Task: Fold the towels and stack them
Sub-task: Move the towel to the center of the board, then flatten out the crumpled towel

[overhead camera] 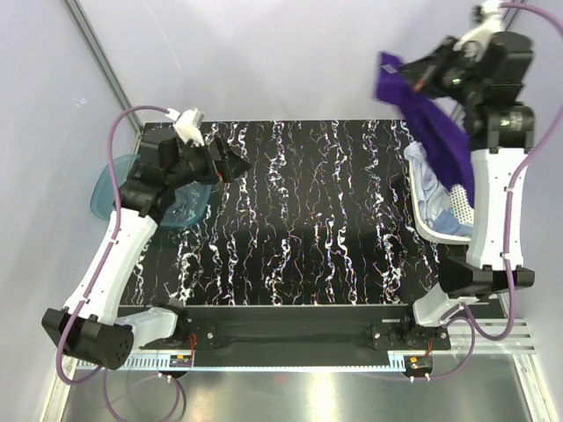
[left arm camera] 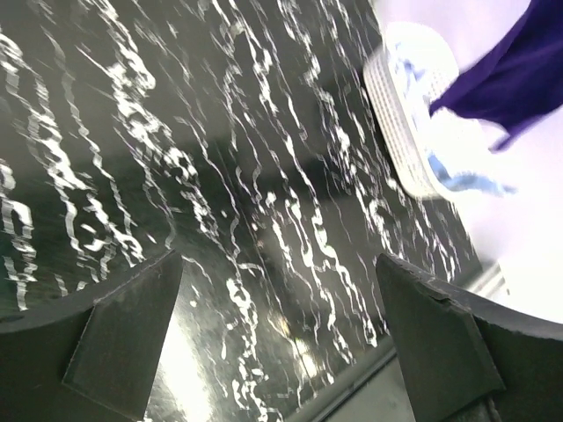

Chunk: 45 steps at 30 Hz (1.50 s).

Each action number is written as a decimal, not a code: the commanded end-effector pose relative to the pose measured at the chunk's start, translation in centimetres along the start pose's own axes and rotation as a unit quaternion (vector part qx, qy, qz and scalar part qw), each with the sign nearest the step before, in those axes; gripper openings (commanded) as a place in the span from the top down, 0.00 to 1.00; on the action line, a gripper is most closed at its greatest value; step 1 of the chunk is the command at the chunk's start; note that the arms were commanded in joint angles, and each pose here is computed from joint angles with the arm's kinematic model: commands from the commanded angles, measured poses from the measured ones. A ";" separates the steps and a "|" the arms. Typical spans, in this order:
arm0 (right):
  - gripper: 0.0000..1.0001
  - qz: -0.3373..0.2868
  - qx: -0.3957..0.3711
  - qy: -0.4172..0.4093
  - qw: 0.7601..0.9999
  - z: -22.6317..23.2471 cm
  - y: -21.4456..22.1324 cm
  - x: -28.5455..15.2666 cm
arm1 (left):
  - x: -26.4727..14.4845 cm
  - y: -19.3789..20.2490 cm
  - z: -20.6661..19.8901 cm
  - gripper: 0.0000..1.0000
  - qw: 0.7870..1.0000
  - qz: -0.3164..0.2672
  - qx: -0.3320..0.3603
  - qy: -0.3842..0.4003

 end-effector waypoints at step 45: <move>0.48 0.302 -0.002 0.280 0.911 -16.2 31.8 1.2 | 17.2 12.1 -2.3 0.13 0.978 0.157 -0.029 0.131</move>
Point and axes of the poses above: each gripper's point midway between its finger pads, its own x axis out along the fingers, its own z axis along the line the jaws close on, y = z × x, the point moved 8 cm from there along -x, back along the fingers, and after that the axes turned 13 degrees about x, right-handed, at the moved point
